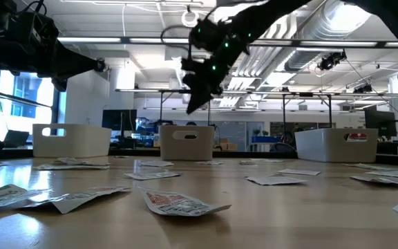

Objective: Pick & Place First Aid Supplies
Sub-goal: Put the green pad into the left gray bin

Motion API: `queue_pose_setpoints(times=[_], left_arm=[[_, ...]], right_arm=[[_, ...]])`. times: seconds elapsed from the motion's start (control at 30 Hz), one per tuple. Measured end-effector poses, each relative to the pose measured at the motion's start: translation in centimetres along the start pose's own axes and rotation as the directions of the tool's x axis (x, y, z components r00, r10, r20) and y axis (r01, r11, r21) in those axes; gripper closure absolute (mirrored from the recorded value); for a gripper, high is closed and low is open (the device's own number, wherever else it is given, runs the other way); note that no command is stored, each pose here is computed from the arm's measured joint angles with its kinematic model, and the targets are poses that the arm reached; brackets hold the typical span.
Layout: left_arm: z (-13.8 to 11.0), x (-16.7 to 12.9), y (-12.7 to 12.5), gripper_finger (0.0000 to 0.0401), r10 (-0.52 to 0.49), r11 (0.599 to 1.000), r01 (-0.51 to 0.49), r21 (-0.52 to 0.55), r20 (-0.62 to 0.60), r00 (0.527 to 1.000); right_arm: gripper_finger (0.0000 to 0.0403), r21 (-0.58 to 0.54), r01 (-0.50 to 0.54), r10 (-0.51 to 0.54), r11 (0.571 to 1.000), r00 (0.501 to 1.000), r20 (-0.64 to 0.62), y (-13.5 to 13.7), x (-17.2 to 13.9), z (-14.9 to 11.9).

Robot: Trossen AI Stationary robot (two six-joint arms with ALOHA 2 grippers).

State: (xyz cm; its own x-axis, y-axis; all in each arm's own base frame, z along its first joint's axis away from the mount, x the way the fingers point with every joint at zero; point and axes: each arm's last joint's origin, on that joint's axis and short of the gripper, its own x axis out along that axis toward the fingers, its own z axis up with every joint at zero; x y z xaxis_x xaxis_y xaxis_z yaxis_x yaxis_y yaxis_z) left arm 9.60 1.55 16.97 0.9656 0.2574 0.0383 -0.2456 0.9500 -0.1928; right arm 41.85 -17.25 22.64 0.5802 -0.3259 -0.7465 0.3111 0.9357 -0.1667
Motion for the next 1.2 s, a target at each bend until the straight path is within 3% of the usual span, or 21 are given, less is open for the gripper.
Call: queue_pose_setpoints(times=[0.27,0.5,0.77,0.97,1.2], left_arm=[[0.0,0.0,0.0,0.0400,-0.001,1.000,0.001,0.000,-0.001,1.000],[0.0,0.0,0.0,0.0400,-0.002,1.000,0.002,0.000,0.000,1.000],[0.0,0.0,0.0,0.0400,-0.001,1.000,0.001,0.000,0.000,1.000],[0.0,0.0,0.0,0.0400,-0.001,1.000,0.001,0.000,-0.001,1.000],[0.0,0.0,0.0,0.0400,-0.001,1.000,0.001,0.000,0.000,1.000]], right_arm=[[0.0395,0.042,-0.044,0.049,0.998,0.991,-0.125,-0.4,2.6,-2.1],[0.0374,0.060,-0.016,0.024,0.998,0.991,-0.133,-0.5,3.2,-2.4],[0.0322,0.075,-0.021,0.033,0.997,0.986,-0.163,-0.2,2.8,-2.5],[0.0289,0.034,-0.078,0.084,0.996,0.966,-0.243,2.6,-3.2,-1.6],[0.0284,-0.022,-0.136,0.119,0.990,0.922,-0.369,11.6,-12.6,-2.4]])
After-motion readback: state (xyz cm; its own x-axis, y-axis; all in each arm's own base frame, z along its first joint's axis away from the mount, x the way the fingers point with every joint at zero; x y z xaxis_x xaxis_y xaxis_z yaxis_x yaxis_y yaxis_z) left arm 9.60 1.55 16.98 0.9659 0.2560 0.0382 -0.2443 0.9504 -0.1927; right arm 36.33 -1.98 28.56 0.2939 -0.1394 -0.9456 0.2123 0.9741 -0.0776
